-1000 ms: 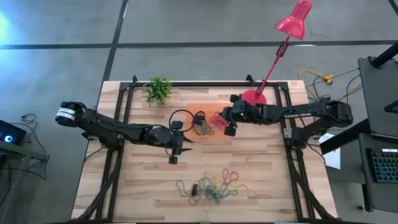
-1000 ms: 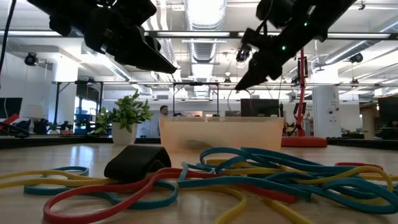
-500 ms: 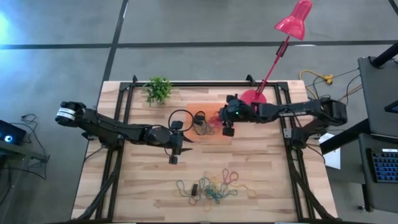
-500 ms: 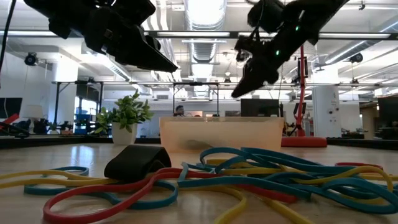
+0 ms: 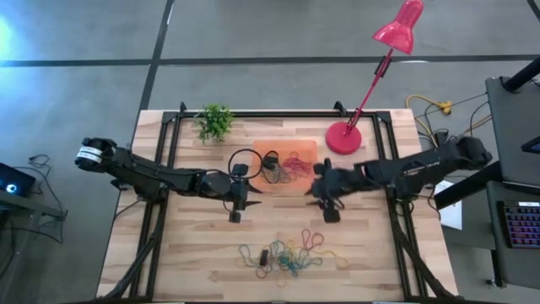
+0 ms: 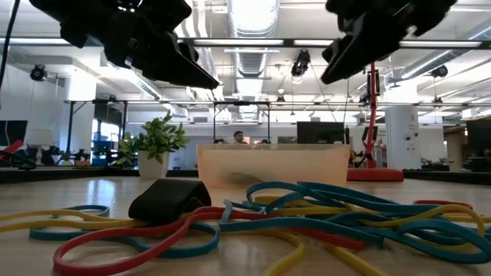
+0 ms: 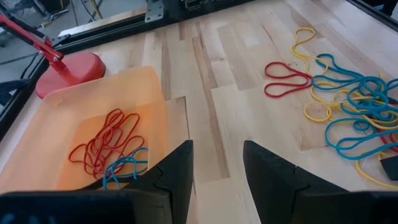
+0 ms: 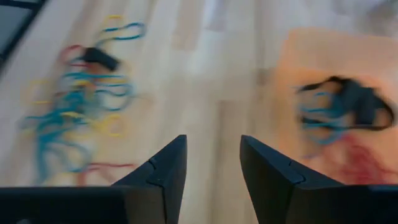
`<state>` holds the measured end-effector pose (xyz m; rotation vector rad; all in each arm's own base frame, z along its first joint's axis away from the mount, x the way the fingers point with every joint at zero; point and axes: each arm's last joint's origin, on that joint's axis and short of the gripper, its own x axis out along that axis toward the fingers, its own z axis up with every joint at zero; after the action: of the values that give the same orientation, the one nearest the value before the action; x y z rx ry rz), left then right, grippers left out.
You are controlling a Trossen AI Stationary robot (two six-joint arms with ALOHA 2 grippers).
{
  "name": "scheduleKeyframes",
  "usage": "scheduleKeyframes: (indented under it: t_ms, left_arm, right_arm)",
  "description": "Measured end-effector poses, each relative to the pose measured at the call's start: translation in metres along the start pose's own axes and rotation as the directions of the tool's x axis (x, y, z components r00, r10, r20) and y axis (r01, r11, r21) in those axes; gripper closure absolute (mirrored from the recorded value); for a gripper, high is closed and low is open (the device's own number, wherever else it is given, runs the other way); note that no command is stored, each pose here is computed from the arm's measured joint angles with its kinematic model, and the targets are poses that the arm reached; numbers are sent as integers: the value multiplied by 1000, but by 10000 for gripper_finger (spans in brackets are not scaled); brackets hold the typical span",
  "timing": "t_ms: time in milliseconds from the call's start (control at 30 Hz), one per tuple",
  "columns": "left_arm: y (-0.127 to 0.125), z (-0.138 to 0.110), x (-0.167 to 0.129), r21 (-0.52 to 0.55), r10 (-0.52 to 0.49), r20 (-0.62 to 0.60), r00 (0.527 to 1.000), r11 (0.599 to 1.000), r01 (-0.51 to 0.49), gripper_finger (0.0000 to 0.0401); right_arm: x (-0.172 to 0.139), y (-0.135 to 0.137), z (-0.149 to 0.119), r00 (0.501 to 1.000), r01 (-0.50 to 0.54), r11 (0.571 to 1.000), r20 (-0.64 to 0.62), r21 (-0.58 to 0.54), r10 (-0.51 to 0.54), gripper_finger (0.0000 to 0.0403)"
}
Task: Pick and place rubber bands into bin
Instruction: Put the black rubber band into the bin
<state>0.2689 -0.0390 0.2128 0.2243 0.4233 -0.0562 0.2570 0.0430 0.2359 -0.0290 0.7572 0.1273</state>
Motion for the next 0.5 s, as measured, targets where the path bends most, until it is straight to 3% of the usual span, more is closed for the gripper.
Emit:
scheduleKeyframes:
  t_ms: [233, 500]
  left_arm:
    - [0, 0, 0, 0, 0, 1, 1000, 1000, 0, 276]
    - [0, 1, 0, -2, 2, 10, 1000, 1000, -2, 276]
  right_arm:
    - [4, 38, -14, 995, -96, 993, -2, 63, 96, 280]
    - [2, 59, -23, 999, -38, 998, 3, 49, 38, 294]
